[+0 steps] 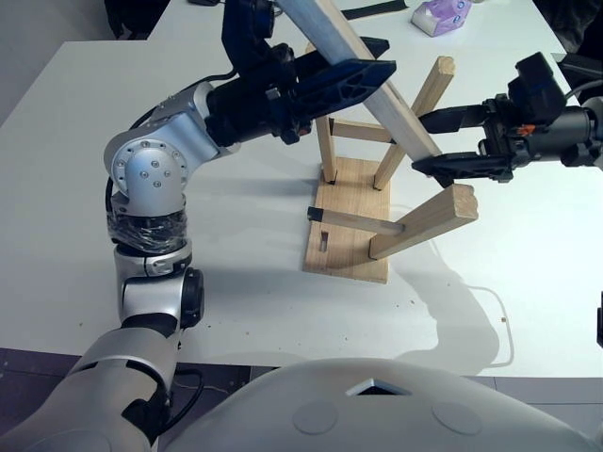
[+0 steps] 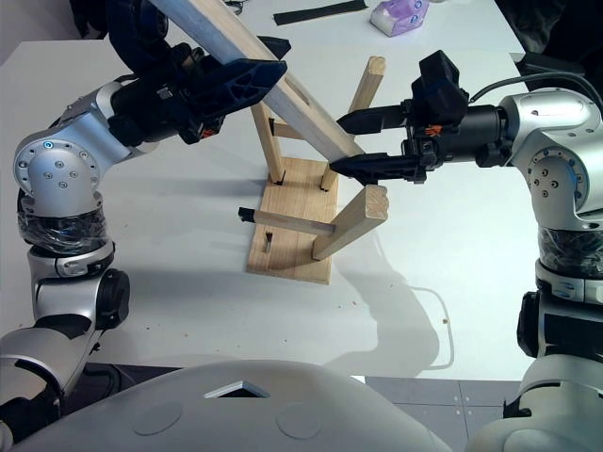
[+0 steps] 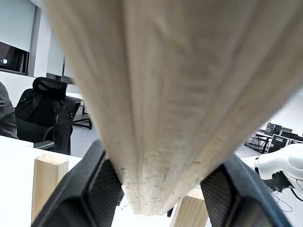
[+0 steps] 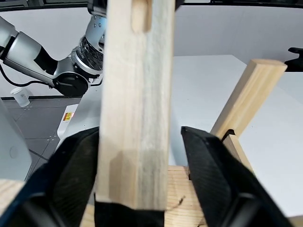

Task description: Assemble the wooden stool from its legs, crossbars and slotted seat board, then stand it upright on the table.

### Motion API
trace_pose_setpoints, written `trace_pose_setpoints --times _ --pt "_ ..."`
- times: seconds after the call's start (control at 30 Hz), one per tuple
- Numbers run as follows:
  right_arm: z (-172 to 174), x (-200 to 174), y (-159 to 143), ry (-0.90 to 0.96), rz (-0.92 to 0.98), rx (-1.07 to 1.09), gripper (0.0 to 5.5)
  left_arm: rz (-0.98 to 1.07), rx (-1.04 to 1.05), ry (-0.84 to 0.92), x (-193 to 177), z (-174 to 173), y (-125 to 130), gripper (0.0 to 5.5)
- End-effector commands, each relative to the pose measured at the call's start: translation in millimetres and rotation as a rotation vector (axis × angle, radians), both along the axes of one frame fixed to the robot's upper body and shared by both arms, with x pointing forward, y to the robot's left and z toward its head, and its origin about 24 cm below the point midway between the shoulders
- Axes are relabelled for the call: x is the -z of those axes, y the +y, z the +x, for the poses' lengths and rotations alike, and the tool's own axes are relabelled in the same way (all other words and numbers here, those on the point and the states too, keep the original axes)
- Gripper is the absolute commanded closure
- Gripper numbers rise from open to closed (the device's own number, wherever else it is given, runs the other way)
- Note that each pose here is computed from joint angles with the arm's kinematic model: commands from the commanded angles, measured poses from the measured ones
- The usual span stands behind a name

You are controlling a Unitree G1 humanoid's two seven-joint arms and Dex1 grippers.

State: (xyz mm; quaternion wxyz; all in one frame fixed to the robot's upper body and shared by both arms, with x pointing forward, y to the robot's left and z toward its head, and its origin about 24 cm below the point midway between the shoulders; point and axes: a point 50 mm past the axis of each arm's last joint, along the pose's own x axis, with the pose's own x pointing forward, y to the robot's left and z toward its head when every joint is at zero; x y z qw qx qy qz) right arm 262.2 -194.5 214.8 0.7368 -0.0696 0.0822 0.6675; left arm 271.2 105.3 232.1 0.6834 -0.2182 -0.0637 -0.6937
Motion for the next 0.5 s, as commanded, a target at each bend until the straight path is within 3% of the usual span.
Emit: trace_pose_setpoints --times 0.03,0.17,0.5 --pt "5.2 2.6 -7.1 -0.017 -0.021 0.077 1.78 -0.007 0.033 -0.043 -7.1 -2.8 -2.1 3.31" --pt "9.8 3.7 -17.4 -0.025 0.0 0.161 1.17 -0.005 0.004 -0.067 -13.4 2.0 3.8 3.31" --pt "-2.7 1.2 -39.0 -0.023 0.078 0.272 1.13 0.013 -0.149 -0.145 -39.0 19.7 34.6 3.31"
